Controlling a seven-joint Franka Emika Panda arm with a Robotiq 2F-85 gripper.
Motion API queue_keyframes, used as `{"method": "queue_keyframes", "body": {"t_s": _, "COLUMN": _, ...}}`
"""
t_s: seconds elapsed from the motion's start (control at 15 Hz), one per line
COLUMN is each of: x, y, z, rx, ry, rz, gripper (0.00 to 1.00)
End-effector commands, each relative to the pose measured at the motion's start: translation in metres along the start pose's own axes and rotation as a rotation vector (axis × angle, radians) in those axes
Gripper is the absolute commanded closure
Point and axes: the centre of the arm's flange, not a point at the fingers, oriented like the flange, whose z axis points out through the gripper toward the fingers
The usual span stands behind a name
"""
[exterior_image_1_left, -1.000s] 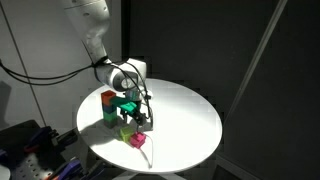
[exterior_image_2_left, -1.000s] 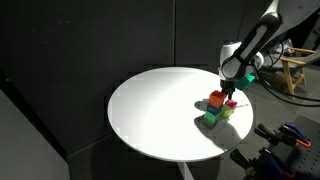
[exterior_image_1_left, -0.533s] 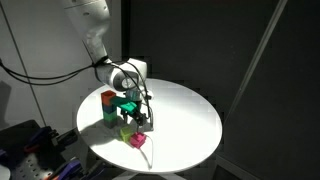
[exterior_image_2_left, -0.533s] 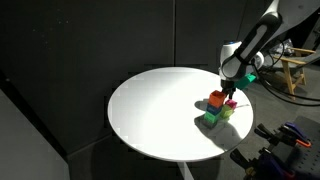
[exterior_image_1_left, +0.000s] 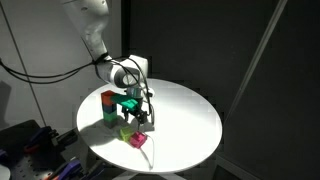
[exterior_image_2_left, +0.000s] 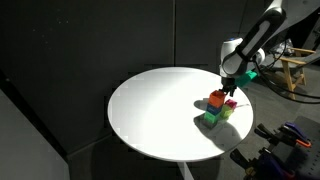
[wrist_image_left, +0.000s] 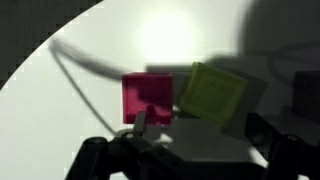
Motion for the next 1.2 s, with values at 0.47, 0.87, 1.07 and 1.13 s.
{"method": "queue_keyframes", "body": {"t_s": 0.47, "x": -0.008, "y": -0.013, "z": -0.033, "rx": -0.037, "ry": -0.016, "rz": 0.022, "gripper": 0.0}}
{"method": "queue_keyframes", "body": {"t_s": 0.87, "x": -0.013, "y": -0.016, "z": -0.057, "rx": -0.073, "ry": -0.018, "rz": 0.05, "gripper": 0.0}}
{"method": "queue_keyframes", "body": {"t_s": 1.07, "x": -0.018, "y": -0.016, "z": -0.071, "rx": -0.085, "ry": -0.008, "rz": 0.06, "gripper": 0.0}}
{"method": "queue_keyframes", "body": {"t_s": 1.13, "x": -0.019, "y": -0.016, "z": -0.075, "rx": -0.088, "ry": -0.005, "rz": 0.063, "gripper": 0.0}}
